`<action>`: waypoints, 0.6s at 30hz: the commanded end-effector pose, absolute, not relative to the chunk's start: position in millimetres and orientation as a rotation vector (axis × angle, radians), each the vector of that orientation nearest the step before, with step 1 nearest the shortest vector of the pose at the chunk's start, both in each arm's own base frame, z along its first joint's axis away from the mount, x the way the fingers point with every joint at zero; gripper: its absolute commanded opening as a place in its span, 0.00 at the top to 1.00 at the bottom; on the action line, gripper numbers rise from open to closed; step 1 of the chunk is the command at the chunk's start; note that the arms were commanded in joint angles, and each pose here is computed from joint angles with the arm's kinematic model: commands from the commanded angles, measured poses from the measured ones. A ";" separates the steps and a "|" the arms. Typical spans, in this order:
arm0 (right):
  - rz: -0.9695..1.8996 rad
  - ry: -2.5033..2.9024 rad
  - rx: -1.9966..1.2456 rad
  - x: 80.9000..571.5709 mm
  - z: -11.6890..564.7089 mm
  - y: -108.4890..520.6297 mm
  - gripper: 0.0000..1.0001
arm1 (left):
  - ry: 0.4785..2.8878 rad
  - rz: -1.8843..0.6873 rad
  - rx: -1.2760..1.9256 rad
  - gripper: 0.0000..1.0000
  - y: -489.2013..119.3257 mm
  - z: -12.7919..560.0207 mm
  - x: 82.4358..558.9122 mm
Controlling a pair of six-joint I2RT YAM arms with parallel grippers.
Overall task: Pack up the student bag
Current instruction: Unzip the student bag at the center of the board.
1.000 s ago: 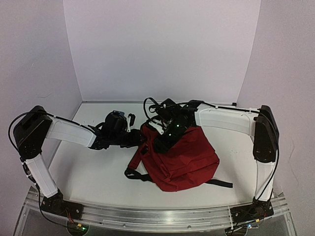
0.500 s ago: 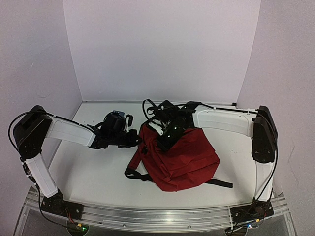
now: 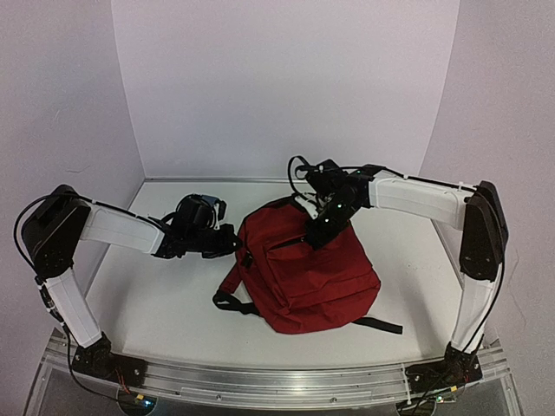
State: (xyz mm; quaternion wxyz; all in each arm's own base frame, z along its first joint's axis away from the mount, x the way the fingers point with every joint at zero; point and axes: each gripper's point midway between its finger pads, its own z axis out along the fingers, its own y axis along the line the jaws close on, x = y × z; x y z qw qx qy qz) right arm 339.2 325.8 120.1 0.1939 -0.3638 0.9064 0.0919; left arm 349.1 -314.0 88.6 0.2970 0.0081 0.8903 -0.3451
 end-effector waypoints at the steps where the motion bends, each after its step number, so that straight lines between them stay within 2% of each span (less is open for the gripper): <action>1: 0.259 2.532 -0.967 346.2 142.7 298.5 1.00 | 2.366 -0.851 -0.057 1.00 -290.4 85.9 363.1; 13: 0.151 2.611 -0.839 376.9 133.0 210.6 1.00 | 2.373 -0.846 -0.050 1.00 -286.8 86.1 365.7; 18: 0.151 2.628 -0.806 383.4 130.7 195.6 1.00 | 2.370 -0.850 -0.042 0.98 -287.9 90.2 367.9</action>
